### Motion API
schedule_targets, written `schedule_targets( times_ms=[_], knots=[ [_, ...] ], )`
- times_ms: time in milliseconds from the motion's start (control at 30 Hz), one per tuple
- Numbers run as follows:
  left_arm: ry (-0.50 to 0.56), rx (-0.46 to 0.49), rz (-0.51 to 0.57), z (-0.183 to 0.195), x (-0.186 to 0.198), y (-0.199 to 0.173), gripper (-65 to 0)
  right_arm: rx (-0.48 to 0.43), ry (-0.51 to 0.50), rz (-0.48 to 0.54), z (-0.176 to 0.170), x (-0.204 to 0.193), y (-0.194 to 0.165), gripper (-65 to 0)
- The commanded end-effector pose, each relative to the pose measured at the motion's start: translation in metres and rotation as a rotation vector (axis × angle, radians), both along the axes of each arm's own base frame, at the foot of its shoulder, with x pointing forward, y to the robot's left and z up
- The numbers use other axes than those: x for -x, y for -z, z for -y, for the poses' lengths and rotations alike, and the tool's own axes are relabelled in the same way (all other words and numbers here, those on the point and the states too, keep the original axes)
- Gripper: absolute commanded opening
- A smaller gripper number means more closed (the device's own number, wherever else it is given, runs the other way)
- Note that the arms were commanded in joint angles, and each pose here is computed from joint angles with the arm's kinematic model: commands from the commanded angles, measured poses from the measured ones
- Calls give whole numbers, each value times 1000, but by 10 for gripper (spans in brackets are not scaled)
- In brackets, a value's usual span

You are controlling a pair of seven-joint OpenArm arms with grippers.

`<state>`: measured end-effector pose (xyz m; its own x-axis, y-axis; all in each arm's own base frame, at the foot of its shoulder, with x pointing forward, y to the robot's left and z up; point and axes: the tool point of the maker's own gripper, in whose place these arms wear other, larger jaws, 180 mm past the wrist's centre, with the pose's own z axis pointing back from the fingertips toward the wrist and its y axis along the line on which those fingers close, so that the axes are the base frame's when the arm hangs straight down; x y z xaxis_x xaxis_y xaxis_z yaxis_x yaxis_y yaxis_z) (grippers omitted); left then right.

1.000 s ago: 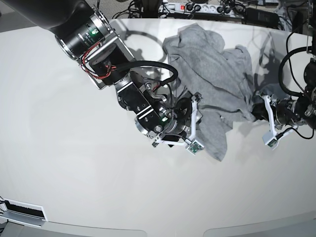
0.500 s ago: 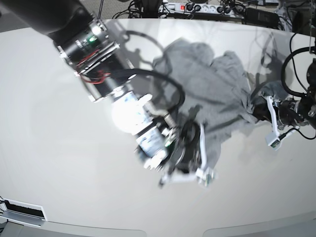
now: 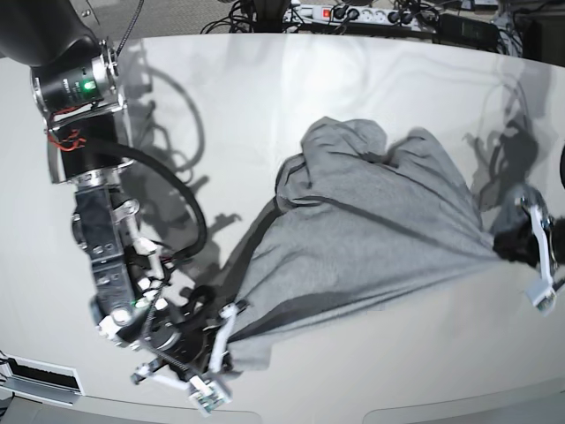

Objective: Layout the t-shirt on the table in an organized manner, then fold the t-shirt properly
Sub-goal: 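Stretch the shirt between both grippers and lay it flat on the table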

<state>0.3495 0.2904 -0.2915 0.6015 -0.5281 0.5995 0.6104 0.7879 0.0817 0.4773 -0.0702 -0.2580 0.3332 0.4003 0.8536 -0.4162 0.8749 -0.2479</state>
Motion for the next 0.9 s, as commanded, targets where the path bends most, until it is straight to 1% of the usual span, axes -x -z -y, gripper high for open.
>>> schedule_targets(
  times_ms=[0, 67, 100, 167, 233, 300, 367, 433, 467, 500, 567, 600, 667, 733, 800, 867],
  knots=[
    [-54, -122, 25, -36, -7, -23, -650, 21, 95, 96, 34, -20, -40, -650],
    [-62, -123, 58, -43, -14, -42, -650, -14, 106, 87, 41, -22, -48, -650],
    [-65, -122, 72, -45, -16, -50, -650, -10, 104, 84, 43, -24, -51, -650],
    [-72, -132, 98, -51, -21, -64, -650, 8, 78, 83, 43, -26, -59, -650],
    [-77, -141, 118, -55, -25, -74, -650, -11, 49, 95, 39, -28, -68, -650],
    [-80, -147, 134, -57, -28, -81, -650, -41, -12, 100, 29, -27, -76, -650],
    [-81, -146, 140, -57, -29, -84, -650, -55, -95, 103, 18, -23, -81, -650],
    [-56, -110, 135, -50, -27, -85, -650, -72, -153, 100, 11, -19, -83, -650],
    [-22, -93, 123, -44, -24, -84, -650, -67, -147, 93, 14, -18, -82, -650],
    [8, -80, 110, -39, -20, -83, -650, -62, -116, 72, 21, -19, -78, -650],
    [16, -69, 95, -37, -18, -79, -650, -62, 19, 10, 41, -22, -67, -650],
    [8, -67, 91, -37, -18, -76, -650, -55, 58, -17, 47, -22, -62, -650],
    [-28, -42, 82, -37, -21, -70, -650, -49, 63, -39, 48, -20, -57, -650],
    [-33, -17, 51, -33, -19, -59, -650, -35, 32, -58, 45, -16, -52, -650],
    [-6, 7, -18, -24, -9, -43, -650, -24, 2, -110, 41, -8, -40, -650],
    [8, 61, -102, -12, 7, -25, -650, -12, -34, -178, 37, 3, -23, -650]
  ],
)
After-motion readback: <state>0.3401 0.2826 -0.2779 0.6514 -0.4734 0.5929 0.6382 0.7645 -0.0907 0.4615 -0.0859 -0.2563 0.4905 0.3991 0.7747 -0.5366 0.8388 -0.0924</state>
